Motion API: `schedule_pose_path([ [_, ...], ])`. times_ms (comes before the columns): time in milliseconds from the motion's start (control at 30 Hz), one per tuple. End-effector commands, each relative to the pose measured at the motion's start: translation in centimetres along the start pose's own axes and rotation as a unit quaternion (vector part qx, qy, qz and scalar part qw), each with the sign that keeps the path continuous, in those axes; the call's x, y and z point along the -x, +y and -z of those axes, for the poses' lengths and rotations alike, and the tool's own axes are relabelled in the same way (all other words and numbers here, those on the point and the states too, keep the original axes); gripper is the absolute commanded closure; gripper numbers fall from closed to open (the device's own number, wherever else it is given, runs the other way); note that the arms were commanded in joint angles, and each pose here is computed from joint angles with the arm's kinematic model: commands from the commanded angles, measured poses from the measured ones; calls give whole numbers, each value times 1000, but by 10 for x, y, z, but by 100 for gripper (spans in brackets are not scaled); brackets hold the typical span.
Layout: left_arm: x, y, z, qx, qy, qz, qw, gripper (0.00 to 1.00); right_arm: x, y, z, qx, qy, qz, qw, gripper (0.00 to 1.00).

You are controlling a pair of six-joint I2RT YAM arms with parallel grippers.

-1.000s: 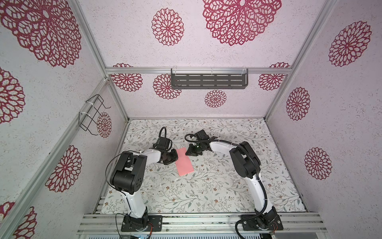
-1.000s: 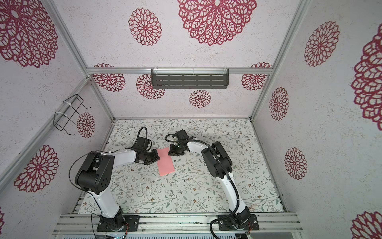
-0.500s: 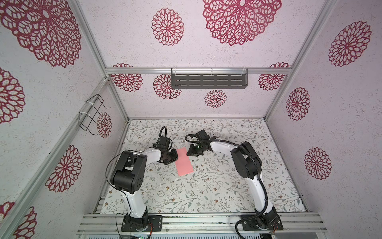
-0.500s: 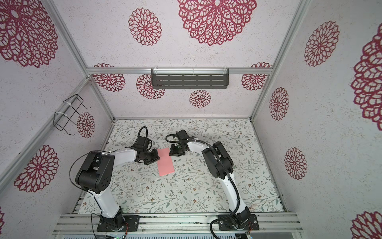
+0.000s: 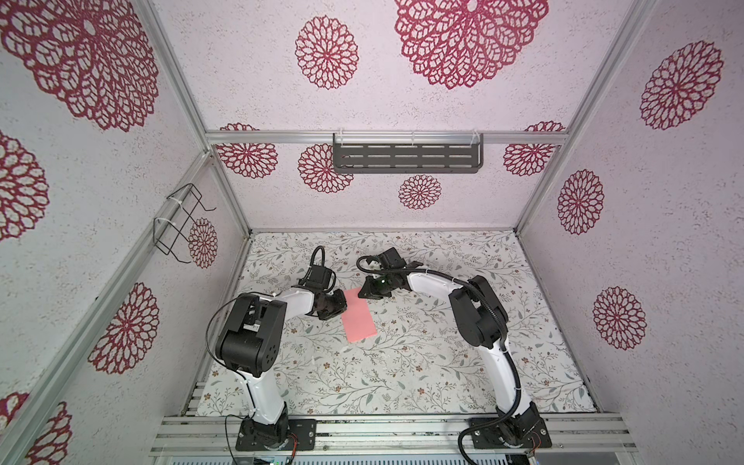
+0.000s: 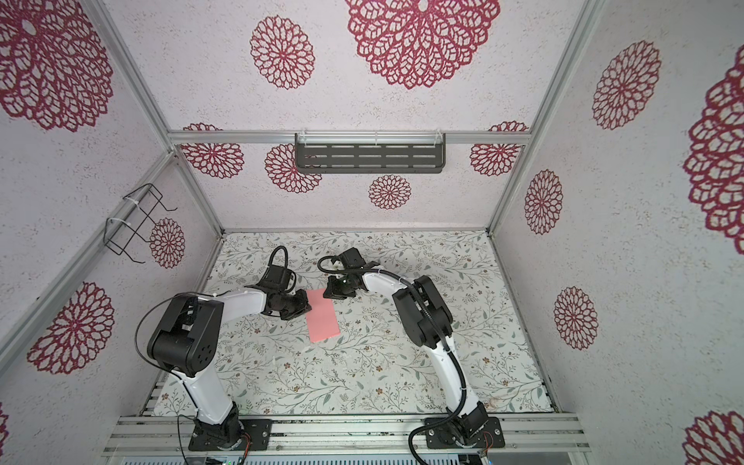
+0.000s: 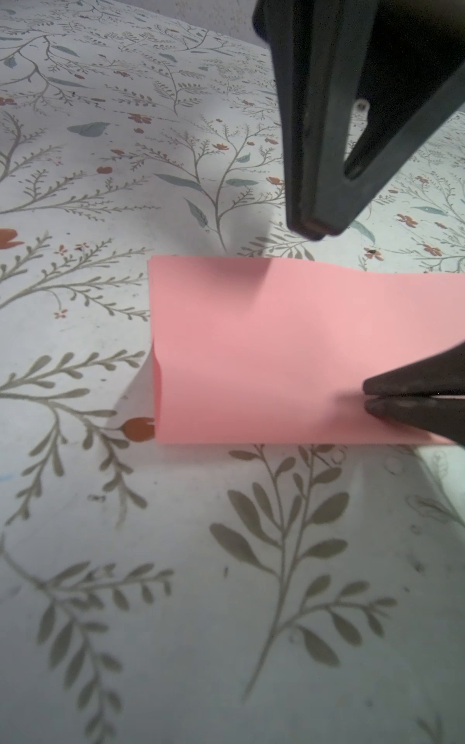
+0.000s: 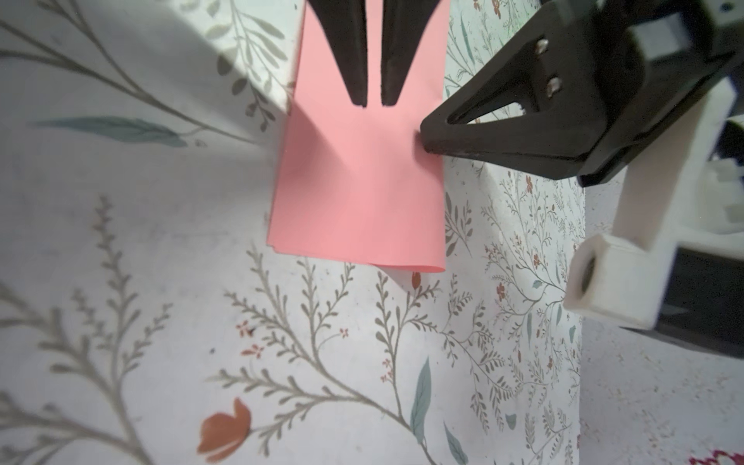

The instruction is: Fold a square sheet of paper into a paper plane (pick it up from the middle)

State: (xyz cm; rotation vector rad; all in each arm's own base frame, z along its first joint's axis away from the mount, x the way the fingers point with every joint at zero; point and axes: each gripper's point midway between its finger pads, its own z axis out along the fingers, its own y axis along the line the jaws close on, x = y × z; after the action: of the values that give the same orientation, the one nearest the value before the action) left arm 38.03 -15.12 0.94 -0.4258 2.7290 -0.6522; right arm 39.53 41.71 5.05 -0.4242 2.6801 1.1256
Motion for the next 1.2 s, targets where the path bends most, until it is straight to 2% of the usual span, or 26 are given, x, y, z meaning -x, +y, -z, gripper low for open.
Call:
schedule_pose_path([
  [0, -17, 26, -11, 46, 33, 13, 998, 94, -3, -1, -4, -2, 13, -1, 1000, 87],
  [200, -12, 18, -4, 33, 27, 7, 999, 91, -19, -29, -11, -47, 34, -10, 998, 87],
  [367, -1, 12, 1, 17, 14, -2, 1000, 85, -34, -54, -14, -87, 50, -15, 995, 87],
  [667, -1, 47, 14, 42, 8, 58, 997, 79, -46, -73, -17, -118, 65, -19, 991, 87],
  [767, 9, 32, 28, 19, -7, 45, 999, 82, -47, -73, -17, -119, 66, -17, 991, 87],
  [933, 28, -14, 44, -76, -33, 19, 996, 86, -49, -74, -17, -120, 68, -17, 990, 87],
  [1167, 37, -22, 22, -100, -21, 21, 995, 89, -50, -76, -18, -120, 68, -21, 990, 87],
])
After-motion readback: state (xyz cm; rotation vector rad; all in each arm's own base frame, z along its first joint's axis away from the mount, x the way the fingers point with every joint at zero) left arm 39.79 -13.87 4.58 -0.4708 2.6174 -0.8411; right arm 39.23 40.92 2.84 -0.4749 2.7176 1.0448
